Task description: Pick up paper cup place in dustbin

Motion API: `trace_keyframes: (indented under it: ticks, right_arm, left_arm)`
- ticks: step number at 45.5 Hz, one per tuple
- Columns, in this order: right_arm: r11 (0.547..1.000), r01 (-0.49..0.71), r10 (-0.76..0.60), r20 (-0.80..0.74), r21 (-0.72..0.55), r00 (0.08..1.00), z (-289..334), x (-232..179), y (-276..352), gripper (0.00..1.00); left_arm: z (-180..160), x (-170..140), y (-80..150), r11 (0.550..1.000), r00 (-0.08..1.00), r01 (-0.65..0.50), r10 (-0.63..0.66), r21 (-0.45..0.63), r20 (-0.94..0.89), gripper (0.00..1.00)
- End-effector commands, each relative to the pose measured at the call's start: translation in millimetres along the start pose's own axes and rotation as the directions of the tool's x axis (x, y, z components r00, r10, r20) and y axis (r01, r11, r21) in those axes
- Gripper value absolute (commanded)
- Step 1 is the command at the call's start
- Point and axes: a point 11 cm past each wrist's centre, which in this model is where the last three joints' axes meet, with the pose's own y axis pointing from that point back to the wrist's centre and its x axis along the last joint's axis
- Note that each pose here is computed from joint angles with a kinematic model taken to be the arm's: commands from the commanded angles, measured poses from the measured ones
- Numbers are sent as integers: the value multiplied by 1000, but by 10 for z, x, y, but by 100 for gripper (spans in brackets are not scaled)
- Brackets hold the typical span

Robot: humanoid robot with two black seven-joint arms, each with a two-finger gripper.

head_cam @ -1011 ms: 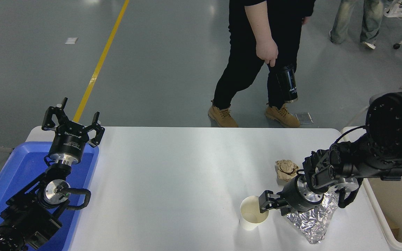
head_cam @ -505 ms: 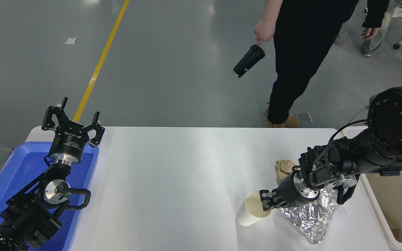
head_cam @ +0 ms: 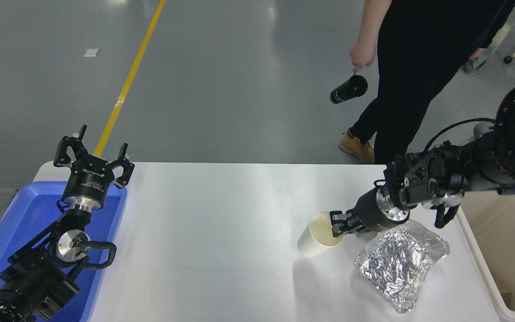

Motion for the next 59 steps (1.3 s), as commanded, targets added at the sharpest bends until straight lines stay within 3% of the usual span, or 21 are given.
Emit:
trace_keyframes:
  ticks: [1, 20, 40, 53, 59]
  right_arm:
    - [997, -68, 68, 10, 20, 998, -100, 378, 796, 0]
    - [989, -147, 147, -49, 11, 988, -172, 594, 1722, 0]
    - [987, -157, 158, -23, 25, 987, -120, 593, 1751, 0]
    - [970, -242, 241, 90, 9, 966, 427, 587, 1669, 0]
    - [940, -337, 340, 160, -47, 927, 942, 635, 1674, 0]
  left_arm:
    - [-2, 3, 2, 1000, 1000, -1, 1, 1, 0, 98]
    - [-2, 3, 2, 1000, 1000, -1, 1, 1, 0, 98]
    - [0, 3, 2, 1000, 1000, -1, 1, -1, 0, 98]
    - [0, 4, 2, 1000, 1000, -2, 2, -1, 1, 98]
    - [0, 3, 2, 1000, 1000, -1, 1, -1, 0, 98]
